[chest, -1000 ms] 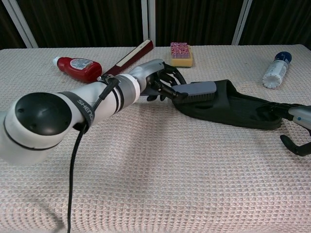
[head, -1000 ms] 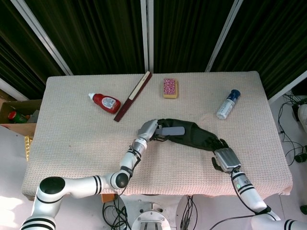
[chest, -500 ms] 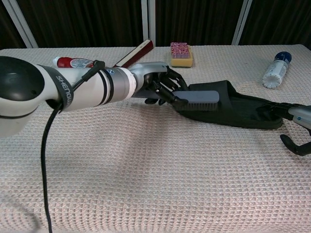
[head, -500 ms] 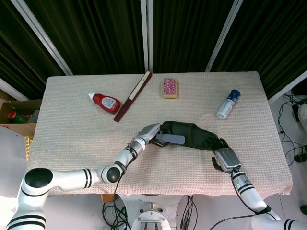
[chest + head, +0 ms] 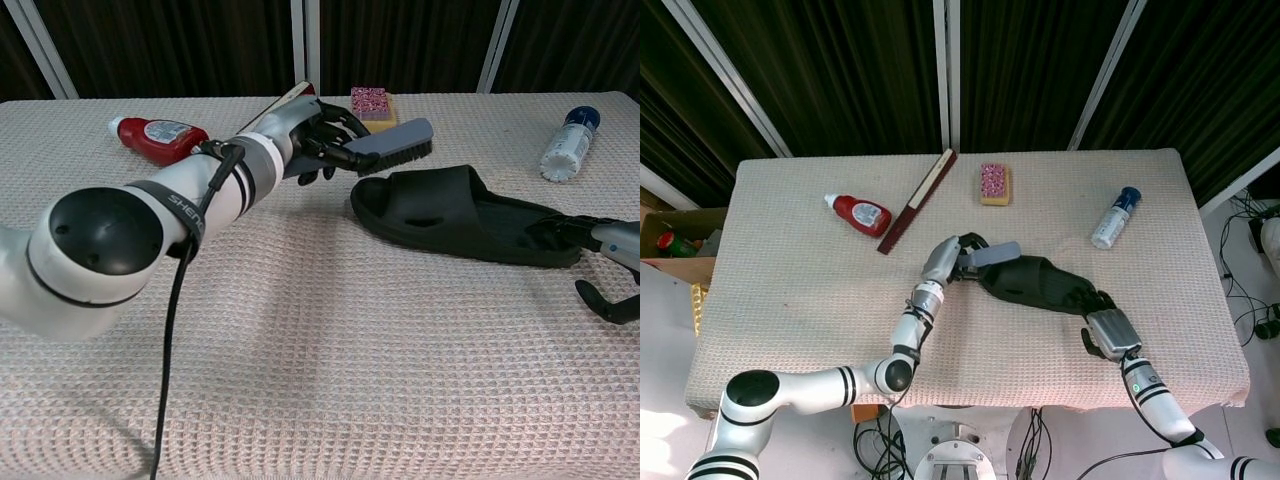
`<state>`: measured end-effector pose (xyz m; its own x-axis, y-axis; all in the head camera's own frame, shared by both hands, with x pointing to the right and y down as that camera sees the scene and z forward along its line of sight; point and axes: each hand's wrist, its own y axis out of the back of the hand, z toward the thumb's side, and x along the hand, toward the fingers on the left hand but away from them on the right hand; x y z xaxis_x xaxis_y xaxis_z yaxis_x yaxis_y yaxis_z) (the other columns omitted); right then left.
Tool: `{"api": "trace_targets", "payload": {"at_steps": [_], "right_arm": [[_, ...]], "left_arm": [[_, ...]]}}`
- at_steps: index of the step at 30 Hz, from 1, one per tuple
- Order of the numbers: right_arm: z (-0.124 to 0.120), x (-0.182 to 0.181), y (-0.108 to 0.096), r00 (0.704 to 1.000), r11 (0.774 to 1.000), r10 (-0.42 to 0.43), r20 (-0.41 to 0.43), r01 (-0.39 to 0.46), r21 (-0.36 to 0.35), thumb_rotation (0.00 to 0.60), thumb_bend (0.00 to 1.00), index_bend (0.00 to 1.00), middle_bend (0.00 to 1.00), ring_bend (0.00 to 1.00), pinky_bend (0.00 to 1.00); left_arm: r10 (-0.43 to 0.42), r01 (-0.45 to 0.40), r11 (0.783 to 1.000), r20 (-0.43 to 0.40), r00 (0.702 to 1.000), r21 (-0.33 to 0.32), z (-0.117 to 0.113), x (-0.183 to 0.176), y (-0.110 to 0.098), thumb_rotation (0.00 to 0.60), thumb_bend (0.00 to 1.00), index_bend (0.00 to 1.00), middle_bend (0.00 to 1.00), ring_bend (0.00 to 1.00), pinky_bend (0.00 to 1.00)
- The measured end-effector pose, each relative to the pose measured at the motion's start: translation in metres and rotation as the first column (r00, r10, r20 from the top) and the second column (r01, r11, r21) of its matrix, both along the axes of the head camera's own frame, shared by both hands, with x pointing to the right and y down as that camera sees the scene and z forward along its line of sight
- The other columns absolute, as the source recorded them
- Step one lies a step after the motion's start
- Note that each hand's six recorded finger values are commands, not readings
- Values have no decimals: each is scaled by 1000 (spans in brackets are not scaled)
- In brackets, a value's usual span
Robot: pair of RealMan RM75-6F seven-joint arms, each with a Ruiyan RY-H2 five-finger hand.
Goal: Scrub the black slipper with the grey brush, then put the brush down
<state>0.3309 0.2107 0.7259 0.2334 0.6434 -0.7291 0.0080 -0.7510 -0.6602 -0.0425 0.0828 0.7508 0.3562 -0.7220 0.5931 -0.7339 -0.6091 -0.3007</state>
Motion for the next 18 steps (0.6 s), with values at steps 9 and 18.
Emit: {"api": "trace_targets", "payload": {"at_steps": [9,18], "right_arm": [[0,2,0,1000,1000,4,-1,-4,-2,600,646,0,29,0,0],[-1,2,0,1000,1000,4,-1,-4,4,600,647,0,29,0,0]], "left_arm": [[179,-178,983,14,984,-51,4,12,19,600,432,929,985,1000,1000],[445,-438,888,25,895,-143,3,-2,29,600,432,970,1000,1000,1000]]}}
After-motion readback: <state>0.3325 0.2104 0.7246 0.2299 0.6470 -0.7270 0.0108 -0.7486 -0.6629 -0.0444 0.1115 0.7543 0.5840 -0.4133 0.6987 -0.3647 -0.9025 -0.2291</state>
